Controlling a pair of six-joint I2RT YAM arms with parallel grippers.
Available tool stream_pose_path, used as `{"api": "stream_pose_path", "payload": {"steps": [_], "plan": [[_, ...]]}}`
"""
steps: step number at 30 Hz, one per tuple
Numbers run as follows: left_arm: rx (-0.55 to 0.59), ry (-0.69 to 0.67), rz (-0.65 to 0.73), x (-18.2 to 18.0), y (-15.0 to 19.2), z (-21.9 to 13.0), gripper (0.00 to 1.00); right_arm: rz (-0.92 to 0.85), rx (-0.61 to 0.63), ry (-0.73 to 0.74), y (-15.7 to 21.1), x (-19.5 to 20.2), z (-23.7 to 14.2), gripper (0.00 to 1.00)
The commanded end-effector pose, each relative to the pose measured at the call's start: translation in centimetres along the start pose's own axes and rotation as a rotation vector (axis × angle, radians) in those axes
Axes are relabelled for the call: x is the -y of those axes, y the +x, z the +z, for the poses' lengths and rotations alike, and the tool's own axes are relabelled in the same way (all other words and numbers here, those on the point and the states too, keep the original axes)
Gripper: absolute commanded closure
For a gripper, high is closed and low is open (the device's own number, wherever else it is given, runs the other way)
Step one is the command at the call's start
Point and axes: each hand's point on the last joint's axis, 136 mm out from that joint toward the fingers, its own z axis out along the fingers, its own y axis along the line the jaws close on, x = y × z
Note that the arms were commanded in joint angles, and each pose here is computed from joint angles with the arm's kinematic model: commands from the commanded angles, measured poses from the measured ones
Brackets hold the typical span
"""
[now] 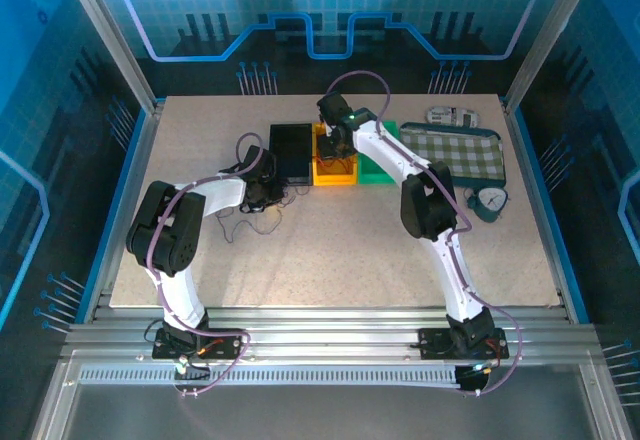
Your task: Untangle the cables
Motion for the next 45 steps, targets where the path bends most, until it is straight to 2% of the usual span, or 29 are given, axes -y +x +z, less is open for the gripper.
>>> {"api": "stream_pose_path", "payload": {"steps": [1, 6, 10, 16, 20, 24, 28, 31, 32, 34, 35, 39, 41, 45], "plan": [[-0.050, 0.001, 0.025, 0.1, 1.0, 0.6, 1.00, -0.017, 0.065, 0.022, -1.2, -0.2, -2.6, 0.55], [-0.053, 0.006, 0.030, 0.2, 1.1, 0.7, 1.00, -0.030, 0.163, 0.010, -2.3, -0.6, -5.4, 0.48], [-0.058, 0.012, 0.035, 0.5, 1.1, 0.8, 1.00, -0.016, 0.197, 0.021, -2.6, -0.2, -7.0, 0.44], [-0.053, 0.029, 0.050, 1.0, 1.1, 0.7, 1.00, 0.014, 0.265, 0.045, -3.4, 0.7, -9.4, 0.41], [-0.058, 0.089, 0.079, 2.1, 1.1, 0.5, 1.00, 0.029, 0.376, 0.052, -4.1, 1.0, -12.0, 0.41], [-0.094, 0.203, 0.148, 4.3, 1.6, -0.3, 1.00, -0.030, 0.403, -0.093, -2.2, -2.3, -12.7, 0.42], [-0.179, 0.351, 0.243, 6.9, 2.8, -1.8, 1.00, -0.145, 0.344, -0.223, 2.0, -6.4, -11.7, 0.42], [-0.253, 0.440, 0.289, 8.2, 4.0, -3.2, 1.00, -0.102, 0.290, -0.276, 4.3, -7.0, -10.6, 0.43], [-0.264, 0.453, 0.297, 8.4, 4.2, -3.6, 0.88, -0.092, 0.273, -0.291, 5.1, -7.2, -10.2, 0.44], [-0.255, 0.465, 0.300, 8.4, 4.2, -4.4, 0.55, -0.085, 0.246, -0.307, 6.0, -7.5, -9.7, 0.45], [-0.240, 0.457, 0.293, 8.1, 3.9, -4.7, 0.47, -0.088, 0.234, -0.307, 6.5, -7.6, -9.4, 0.45], [-0.142, 0.403, 0.233, 6.5, 2.3, -5.7, 0.38, -0.092, 0.213, -0.295, 7.3, -7.3, -8.9, 0.46], [-0.098, 0.359, 0.228, 5.4, 1.9, -6.3, 0.37, -0.099, 0.193, -0.297, 7.6, -7.3, -8.6, 0.46], [-0.084, 0.249, 0.251, 2.9, 2.6, -7.0, 0.38, -0.116, 0.132, -0.309, 8.8, -7.7, -7.3, 0.47]]}}
